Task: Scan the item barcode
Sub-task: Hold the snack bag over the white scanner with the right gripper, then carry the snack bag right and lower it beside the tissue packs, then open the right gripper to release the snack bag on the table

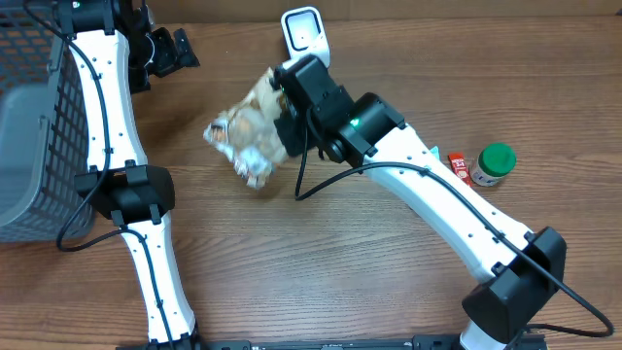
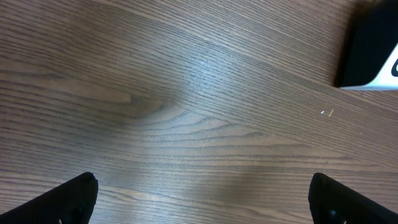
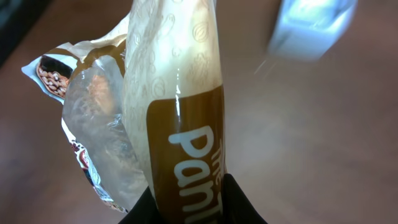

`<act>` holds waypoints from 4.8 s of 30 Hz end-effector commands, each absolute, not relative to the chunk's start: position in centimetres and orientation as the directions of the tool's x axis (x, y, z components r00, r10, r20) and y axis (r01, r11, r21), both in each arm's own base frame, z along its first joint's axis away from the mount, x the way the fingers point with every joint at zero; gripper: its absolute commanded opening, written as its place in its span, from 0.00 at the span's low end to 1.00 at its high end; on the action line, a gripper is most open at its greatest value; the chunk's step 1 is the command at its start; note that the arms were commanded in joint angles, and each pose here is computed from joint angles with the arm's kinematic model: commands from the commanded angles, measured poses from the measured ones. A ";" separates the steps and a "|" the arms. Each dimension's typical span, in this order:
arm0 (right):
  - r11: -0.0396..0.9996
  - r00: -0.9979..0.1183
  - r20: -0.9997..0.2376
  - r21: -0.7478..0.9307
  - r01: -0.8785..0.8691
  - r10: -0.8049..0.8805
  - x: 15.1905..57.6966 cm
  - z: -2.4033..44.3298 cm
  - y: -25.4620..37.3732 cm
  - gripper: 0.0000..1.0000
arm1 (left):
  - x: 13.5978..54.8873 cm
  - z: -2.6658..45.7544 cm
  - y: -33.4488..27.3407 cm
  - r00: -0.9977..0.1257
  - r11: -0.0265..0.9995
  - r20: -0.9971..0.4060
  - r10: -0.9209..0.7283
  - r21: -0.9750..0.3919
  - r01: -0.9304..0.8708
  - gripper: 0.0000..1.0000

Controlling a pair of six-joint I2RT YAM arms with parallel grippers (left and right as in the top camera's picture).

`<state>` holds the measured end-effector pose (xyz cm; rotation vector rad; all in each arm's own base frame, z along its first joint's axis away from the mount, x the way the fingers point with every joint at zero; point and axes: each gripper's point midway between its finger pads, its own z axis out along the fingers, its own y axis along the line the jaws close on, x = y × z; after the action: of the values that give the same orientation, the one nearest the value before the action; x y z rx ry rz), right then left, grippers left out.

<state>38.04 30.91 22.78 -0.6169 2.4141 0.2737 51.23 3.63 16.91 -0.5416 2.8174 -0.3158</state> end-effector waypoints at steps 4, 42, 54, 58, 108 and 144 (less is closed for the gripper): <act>0.884 -0.318 -0.834 -0.369 -0.287 -0.451 45.1 35.3 27.6 0.04 | 51.4 17.7 3.6 -0.895 0.910 -0.231 -0.383 -0.259 -0.322 1.00; 0.835 0.119 -0.827 -0.550 0.039 -0.550 64.9 25.1 25.9 0.04 | 51.4 17.7 3.6 -0.895 0.910 -0.231 -0.383 -0.259 -0.322 1.00; 0.806 -0.011 -0.807 -0.591 0.033 -0.591 64.1 21.6 26.9 0.04 | 51.4 17.7 3.6 -0.895 0.910 -0.231 -0.383 -0.259 -0.322 1.00; 0.806 0.000 -0.806 -0.592 0.014 -0.592 63.4 21.5 28.4 0.04 | 51.4 17.7 3.6 -0.895 0.910 -0.231 -0.383 -0.259 -0.322 1.00; 0.924 -0.346 -0.859 -0.330 -0.191 -0.378 52.0 30.0 26.9 0.04 | 51.4 17.7 3.6 -0.895 0.910 -0.231 -0.383 -0.259 -0.322 1.00; 0.939 -0.933 -0.120 0.017 -0.343 -0.338 36.8 12.7 14.5 1.00 | 51.4 17.7 3.6 -0.895 0.910 -0.231 -0.383 -0.259 -0.322 1.00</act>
<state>36.85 14.48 12.72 -0.5373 2.9793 0.0432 51.23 3.63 16.91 -0.5416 2.8174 -0.3158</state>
